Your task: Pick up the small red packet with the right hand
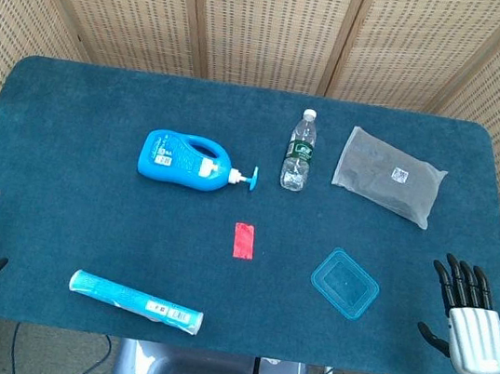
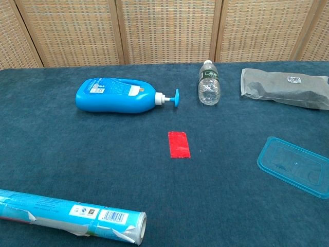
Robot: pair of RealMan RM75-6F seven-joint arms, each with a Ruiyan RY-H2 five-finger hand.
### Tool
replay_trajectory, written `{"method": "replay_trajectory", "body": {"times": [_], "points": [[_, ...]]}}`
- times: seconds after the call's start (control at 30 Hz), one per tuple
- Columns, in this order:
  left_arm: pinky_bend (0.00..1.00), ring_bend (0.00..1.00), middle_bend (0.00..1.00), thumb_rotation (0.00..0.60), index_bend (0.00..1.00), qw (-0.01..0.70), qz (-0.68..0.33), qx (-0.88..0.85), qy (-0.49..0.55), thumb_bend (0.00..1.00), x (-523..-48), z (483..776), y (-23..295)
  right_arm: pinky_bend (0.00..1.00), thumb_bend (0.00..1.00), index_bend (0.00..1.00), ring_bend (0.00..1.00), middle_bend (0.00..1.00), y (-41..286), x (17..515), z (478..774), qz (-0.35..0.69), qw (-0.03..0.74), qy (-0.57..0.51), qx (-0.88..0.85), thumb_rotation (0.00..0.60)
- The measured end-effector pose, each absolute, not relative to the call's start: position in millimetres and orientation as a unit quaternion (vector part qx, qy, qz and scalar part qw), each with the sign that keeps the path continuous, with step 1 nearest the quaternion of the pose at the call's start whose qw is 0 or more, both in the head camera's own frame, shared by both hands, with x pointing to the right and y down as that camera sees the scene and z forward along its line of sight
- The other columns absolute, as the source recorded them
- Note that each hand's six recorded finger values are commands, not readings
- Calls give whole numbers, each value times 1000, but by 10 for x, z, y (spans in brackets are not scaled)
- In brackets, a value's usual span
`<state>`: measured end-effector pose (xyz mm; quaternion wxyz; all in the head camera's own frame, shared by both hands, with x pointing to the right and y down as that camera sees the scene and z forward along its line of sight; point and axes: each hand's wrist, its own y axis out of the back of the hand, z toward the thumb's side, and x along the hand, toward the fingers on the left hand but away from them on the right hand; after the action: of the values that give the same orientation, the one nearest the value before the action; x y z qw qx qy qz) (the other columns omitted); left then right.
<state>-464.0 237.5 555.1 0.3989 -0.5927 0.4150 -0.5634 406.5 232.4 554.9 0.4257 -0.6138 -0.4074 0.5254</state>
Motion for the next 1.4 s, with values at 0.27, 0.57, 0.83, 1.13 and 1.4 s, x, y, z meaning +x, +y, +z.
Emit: {"method": "replay_trajectory", "body": {"times": [0.27, 0.57, 0.83, 1.13, 1.4], "points": [[0, 0, 0, 600, 0, 399, -564, -593, 415, 136, -4642, 5548, 2377, 0, 131, 0, 0, 0, 2333, 4063, 5584, 530, 423, -402, -616, 600], [0, 0, 0, 600, 0, 396, -564, -594, 415, 135, -4646, 5563, 2362, 0, 130, 0, 0, 0, 2334, 4041, 5606, 532, 421, -398, -618, 600], [0, 0, 0, 600, 0, 398, -562, -593, 417, 135, -4641, 5532, 2365, 0, 131, 0, 0, 0, 2343, 4041, 5600, 530, 419, -399, -621, 600], [0, 0, 0, 600, 0, 397, -560, -591, 422, 135, -4647, 5504, 2360, 0, 129, 0, 0, 0, 2320, 3961, 5607, 513, 409, -401, -640, 600], [0, 0, 0, 600, 0, 392, -560, -589, 431, 136, -4685, 5489, 2331, 0, 129, 0, 0, 0, 2152, 3488, 5805, 481, 374, -386, -693, 600]]}}
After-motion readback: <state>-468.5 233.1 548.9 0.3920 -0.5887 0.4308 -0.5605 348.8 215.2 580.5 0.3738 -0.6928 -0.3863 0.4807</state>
